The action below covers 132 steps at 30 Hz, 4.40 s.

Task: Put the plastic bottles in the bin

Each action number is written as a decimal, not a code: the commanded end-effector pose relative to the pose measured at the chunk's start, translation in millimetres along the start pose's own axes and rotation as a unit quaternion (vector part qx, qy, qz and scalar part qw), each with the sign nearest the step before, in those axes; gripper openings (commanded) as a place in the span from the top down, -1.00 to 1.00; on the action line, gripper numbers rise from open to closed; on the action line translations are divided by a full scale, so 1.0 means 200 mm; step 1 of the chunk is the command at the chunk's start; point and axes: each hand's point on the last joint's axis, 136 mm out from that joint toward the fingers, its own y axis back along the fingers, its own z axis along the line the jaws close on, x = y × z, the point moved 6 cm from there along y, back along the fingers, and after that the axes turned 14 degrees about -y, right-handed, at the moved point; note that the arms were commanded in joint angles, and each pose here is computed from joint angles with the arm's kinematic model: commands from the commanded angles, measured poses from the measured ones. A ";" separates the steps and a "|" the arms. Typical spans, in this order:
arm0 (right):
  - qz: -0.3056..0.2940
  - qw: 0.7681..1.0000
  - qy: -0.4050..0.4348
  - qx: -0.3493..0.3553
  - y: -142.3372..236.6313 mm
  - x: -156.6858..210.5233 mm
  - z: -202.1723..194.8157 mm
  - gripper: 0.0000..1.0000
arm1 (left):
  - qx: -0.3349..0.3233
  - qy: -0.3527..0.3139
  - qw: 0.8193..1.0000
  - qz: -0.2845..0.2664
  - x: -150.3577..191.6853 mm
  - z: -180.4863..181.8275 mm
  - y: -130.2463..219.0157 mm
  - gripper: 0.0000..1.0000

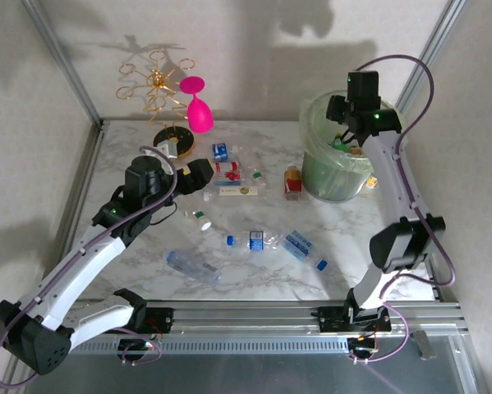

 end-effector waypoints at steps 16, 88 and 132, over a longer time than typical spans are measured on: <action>0.057 0.981 0.070 -0.172 0.62 0.29 0.45 -0.25 | -0.255 0.168 0.949 0.075 0.12 0.40 -0.07 -0.95; 0.108 0.862 -0.026 -0.495 0.96 0.56 0.49 -0.46 | 0.234 0.100 0.967 0.008 -0.15 -0.24 -0.15 -0.23; 0.312 0.641 -0.056 -0.699 1.07 0.81 0.67 -0.42 | 0.467 0.025 0.883 -0.046 -0.25 -0.81 0.20 -0.27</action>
